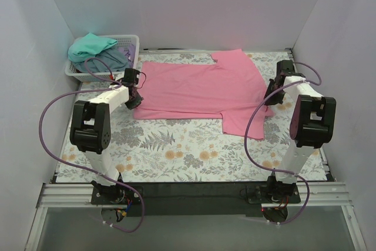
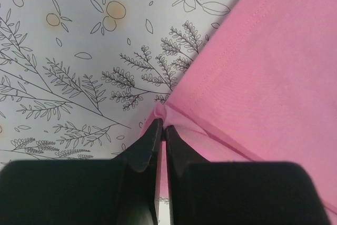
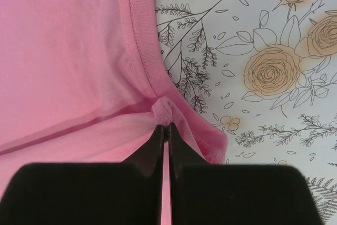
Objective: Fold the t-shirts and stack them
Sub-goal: Fold the tshirt
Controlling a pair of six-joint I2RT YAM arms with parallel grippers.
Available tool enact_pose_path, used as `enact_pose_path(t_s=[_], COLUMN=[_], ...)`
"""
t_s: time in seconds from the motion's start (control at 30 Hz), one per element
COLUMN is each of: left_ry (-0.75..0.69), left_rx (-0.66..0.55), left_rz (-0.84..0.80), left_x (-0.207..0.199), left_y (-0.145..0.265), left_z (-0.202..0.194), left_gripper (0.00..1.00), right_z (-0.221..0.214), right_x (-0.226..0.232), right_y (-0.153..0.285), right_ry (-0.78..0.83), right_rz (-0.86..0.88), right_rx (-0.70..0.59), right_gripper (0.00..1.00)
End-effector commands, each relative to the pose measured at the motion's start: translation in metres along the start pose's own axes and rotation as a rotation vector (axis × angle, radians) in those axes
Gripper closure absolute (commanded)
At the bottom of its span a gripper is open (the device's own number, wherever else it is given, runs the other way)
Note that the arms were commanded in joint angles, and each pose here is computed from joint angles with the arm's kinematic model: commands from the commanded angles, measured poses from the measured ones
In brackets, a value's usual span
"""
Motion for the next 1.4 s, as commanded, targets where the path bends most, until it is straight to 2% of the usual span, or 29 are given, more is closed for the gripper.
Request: enact_pose_path(t_s=[0.0, 0.5, 0.57, 0.7, 0.87, 0.9, 1.1, 1.23, 1.37], left_ry=[0.0, -0.006, -0.009, -0.011, 0.01, 0.005, -0.018, -0.045, -0.058], left_rx=[-0.059, -0.042, -0.043, -0.063, -0.154, -0.163, -0.212, -0.192, -0.188], left_rz=[0.054, 0.057, 0.051, 0.021, -0.041, -0.045, -0.093, -0.123, -0.127], left_x=[0.008, 0.007, 0.007, 0.003, -0.001, 0.0, 0.005, 0.013, 0.026], left_y=[-0.006, -0.015, -0.014, -0.004, 0.036, 0.042, 0.087, 0.099, 0.106], left_z=[0.015, 0.008, 0.009, 0.017, 0.041, 0.043, 0.032, 0.005, -0.015], left_gripper=[1.0, 1.0, 0.92, 0.76, 0.57, 0.56, 0.44, 0.43, 0.43], right_z=[0.028, 0.023, 0.021, 0.023, 0.027, 0.025, -0.012, -0.05, -0.094], right_x=[0.006, 0.002, -0.001, 0.002, 0.006, 0.007, 0.009, 0.033, 0.053], right_y=[0.006, -0.01, -0.011, -0.002, 0.029, 0.033, 0.062, 0.077, 0.075], right_ry=[0.016, 0.016, 0.014, 0.023, 0.039, 0.043, 0.082, 0.195, 0.304], right_rz=[0.008, -0.02, -0.033, -0.013, 0.018, 0.023, 0.023, 0.081, 0.12], right_rx=[-0.091, -0.069, -0.065, -0.081, -0.14, -0.145, -0.183, -0.187, -0.13], right_gripper=[0.99, 0.99, 0.95, 0.79, 0.62, 0.58, 0.48, 0.48, 0.48])
Point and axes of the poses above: each gripper's point midway between its finger pads, its own y axis back along the fingers, its own x axis along the line the jaws close on, z = x × y, the point moved 3 cm from there along y, back along the fingers, and after that the axes turned 8 degrees about -y, right-handed, at the moved point
